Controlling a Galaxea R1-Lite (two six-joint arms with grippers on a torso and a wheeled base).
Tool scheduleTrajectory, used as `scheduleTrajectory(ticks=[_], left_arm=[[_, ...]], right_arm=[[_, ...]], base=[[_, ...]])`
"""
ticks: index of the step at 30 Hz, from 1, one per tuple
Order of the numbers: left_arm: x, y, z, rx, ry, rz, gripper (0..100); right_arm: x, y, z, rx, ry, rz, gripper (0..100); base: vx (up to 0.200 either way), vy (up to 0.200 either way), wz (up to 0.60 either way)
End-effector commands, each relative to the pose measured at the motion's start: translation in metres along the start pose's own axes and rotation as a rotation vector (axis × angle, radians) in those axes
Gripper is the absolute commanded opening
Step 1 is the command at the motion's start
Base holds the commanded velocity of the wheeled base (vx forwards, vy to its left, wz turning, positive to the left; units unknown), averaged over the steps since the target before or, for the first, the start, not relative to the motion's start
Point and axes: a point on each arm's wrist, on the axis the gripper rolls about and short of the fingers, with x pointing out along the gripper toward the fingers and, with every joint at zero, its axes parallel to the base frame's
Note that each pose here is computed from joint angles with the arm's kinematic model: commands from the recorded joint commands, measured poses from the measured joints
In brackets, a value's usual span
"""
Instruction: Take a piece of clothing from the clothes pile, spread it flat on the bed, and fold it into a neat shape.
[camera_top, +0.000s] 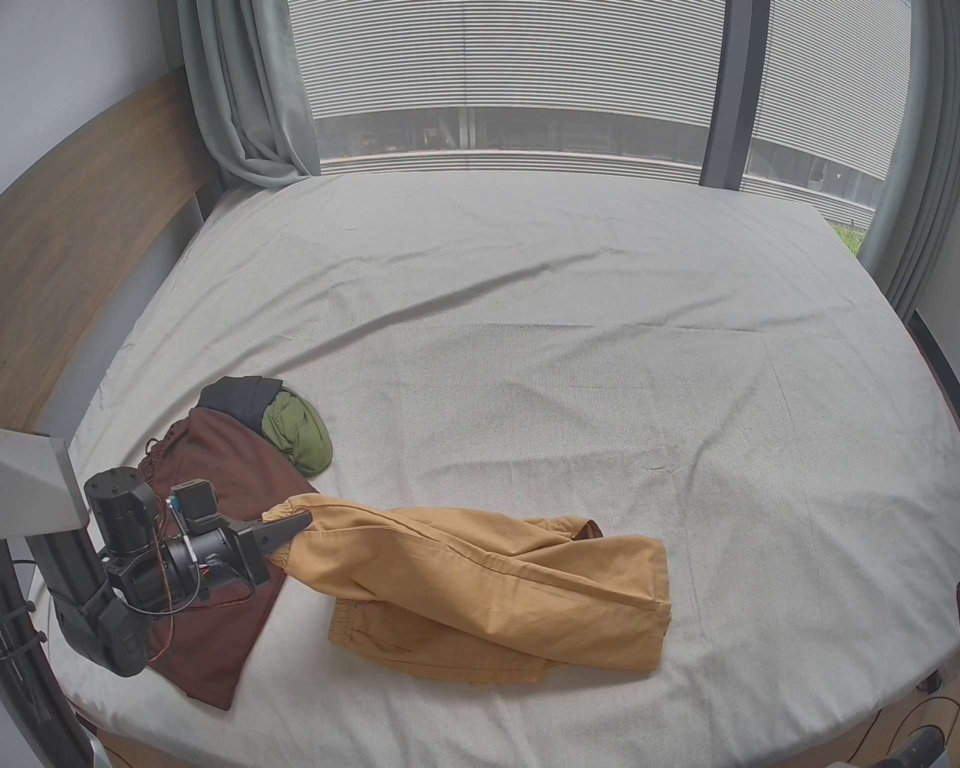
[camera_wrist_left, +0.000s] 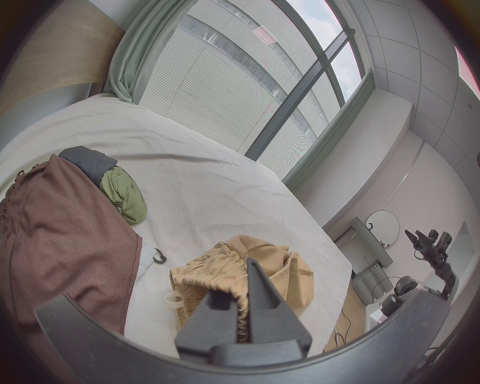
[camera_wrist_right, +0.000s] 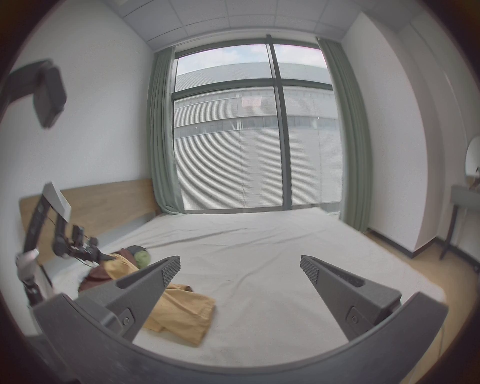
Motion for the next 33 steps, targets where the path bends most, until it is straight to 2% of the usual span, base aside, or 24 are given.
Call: scheduleTrajectory(ticks=[1,16,22,25,30,33], left_arm=[[0.000,0.001,0.001,0.005,-0.004,0.004,0],[0.002,-0.001,0.001,0.009,-0.004,-0.004,0],[0.002,-0.002,0.001,0.009,-0.003,-0.005,0],[0.002,-0.001,0.001,0.009,-0.004,-0.004,0],[0.001,-0.001,0.002,0.010,-0.007,-0.002,0],[0.001,-0.001,0.001,0.009,-0.006,-0.001,0]], right_arm=[[0.042,0.005,0.030,0.140,0.161,0.154,100],[0.111,0.017,0.027,0.171,0.421,0.285,100],[0.144,0.020,0.018,0.175,0.460,0.287,100],[0.157,0.024,0.013,0.176,0.476,0.312,100],[0.180,0.031,-0.007,0.179,0.561,0.343,100],[0.191,0.034,-0.013,0.183,0.562,0.361,100]], base=[[0.000,0.000,0.00],[0.000,0.000,0.00],[0.000,0.000,0.00],[0.000,0.000,0.00],[0.000,0.000,0.00],[0.000,0.000,0.00]])
